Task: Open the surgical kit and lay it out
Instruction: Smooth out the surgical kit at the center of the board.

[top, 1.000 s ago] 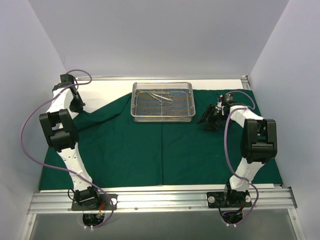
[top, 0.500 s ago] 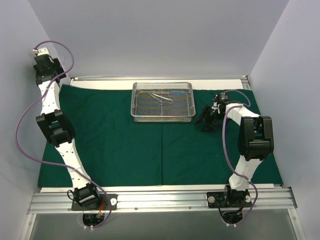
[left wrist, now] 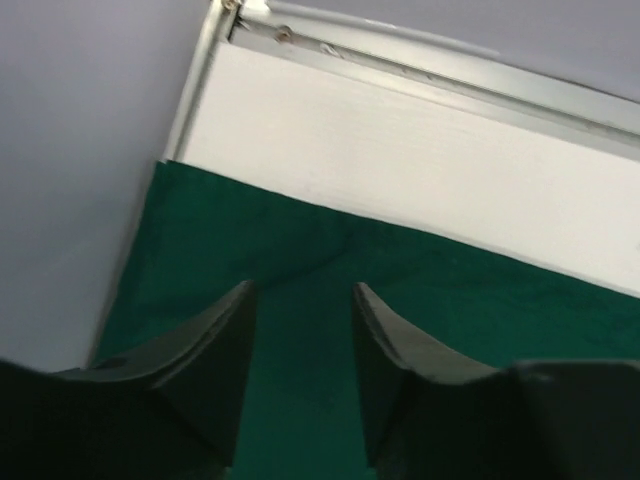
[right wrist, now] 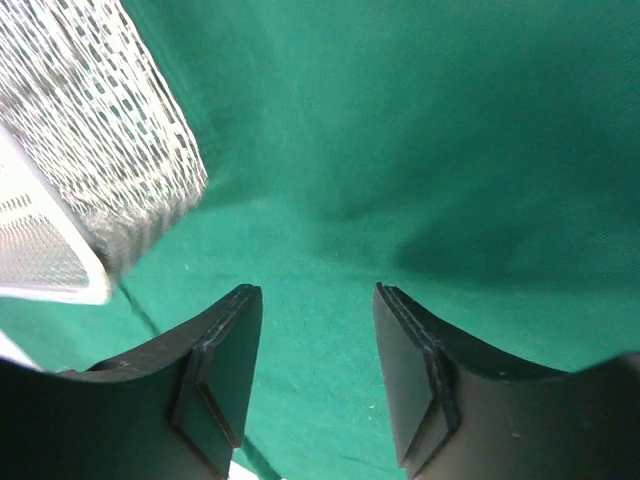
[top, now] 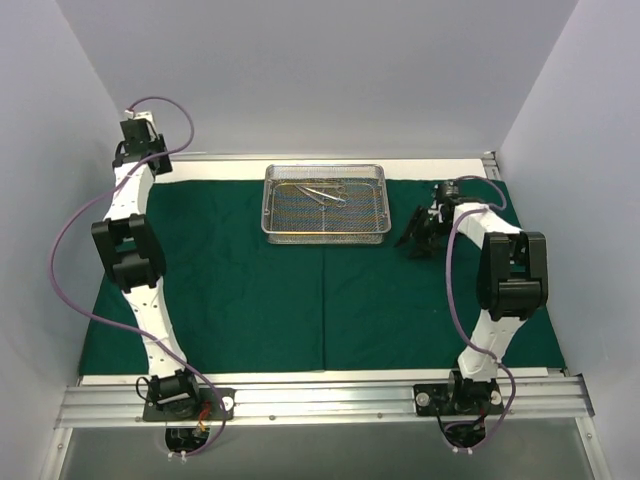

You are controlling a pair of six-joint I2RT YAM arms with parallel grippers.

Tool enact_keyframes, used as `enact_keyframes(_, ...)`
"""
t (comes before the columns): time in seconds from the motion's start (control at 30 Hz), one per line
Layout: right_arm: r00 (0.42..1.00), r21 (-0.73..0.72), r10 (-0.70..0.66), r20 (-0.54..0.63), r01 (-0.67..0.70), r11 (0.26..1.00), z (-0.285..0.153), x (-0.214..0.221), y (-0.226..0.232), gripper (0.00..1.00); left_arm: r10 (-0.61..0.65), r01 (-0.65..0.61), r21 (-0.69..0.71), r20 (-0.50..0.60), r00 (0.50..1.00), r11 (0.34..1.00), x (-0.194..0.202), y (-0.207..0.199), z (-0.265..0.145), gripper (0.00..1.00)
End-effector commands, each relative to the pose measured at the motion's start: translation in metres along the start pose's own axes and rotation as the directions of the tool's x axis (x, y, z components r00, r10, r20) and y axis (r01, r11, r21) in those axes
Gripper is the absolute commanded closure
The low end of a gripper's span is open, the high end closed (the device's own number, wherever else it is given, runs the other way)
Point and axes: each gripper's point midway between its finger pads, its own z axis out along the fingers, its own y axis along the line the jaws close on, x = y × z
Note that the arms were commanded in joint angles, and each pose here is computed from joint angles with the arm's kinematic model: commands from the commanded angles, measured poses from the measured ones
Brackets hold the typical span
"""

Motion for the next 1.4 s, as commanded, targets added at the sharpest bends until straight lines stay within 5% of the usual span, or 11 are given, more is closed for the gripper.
enact_keyframes(0.0, 0.993, 0.046, -0.012, 0.119, 0.007, 0.999, -0.019, -0.048, 0.001, 0.52, -0.009, 0.009, 0.05, -0.003, 1.0, 0.999, -0.015, -0.019, -0.037, 0.51)
enact_keyframes(0.1, 0.977, 0.095, -0.022, 0.213, 0.002, 0.996, -0.027, -0.086, -0.006, 0.64, -0.028, 0.039, 0.097, -0.111, 0.993, 0.995, 0.017, -0.034, -0.035, 0.71)
enact_keyframes(0.13, 0.972, 0.1, -0.027, 0.232, 0.004, 0.995, -0.027, -0.095, -0.007, 0.8, -0.037, 0.052, 0.113, -0.131, 0.991, 0.992, 0.023, -0.037, -0.034, 0.76)
enact_keyframes(0.23, 0.955, 0.102, -0.021, 0.295, -0.009, 0.995, -0.025, -0.128, -0.011, 1.0, -0.055, 0.081, 0.127, -0.196, 0.979, 0.989, 0.049, -0.043, -0.03, 0.87)
enact_keyframes(0.53, 0.909, 0.137, -0.046, 0.413, -0.013, 0.99, 0.008, -0.198, -0.027, 1.0, -0.108, 0.148, 0.087, -0.353, 0.929, 0.985, 0.099, -0.043, -0.011, 0.91)
enact_keyframes(0.77, 0.931, 0.219, 0.013, 0.366, -0.099, 0.971, 0.04, -0.192, -0.075, 1.0, -0.178, 0.238, 0.042, -0.539, 0.823, 0.97, 0.154, -0.036, 0.023, 0.87)
enact_keyframes(0.97, 0.946, 0.281, 0.051, 0.319, -0.146, 0.948, 0.045, -0.191, -0.122, 1.0, -0.246, 0.315, 0.014, -0.592, 0.768, 0.949, 0.174, -0.021, 0.037, 0.84)
enact_keyframes(1.1, 0.954, 0.273, 0.017, 0.299, -0.103, 0.956, 0.036, -0.199, -0.117, 1.0, -0.227, 0.306, 0.05, -0.56, 0.797, 0.951, 0.157, -0.014, 0.036, 0.8)
enact_keyframes(1.37, 0.921, 0.214, -0.044, 0.387, -0.043, 0.976, -0.05, -0.207, -0.047, 0.93, -0.203, 0.257, 0.086, -0.399, 0.894, 0.963, 0.063, -0.01, -0.032, 0.5)
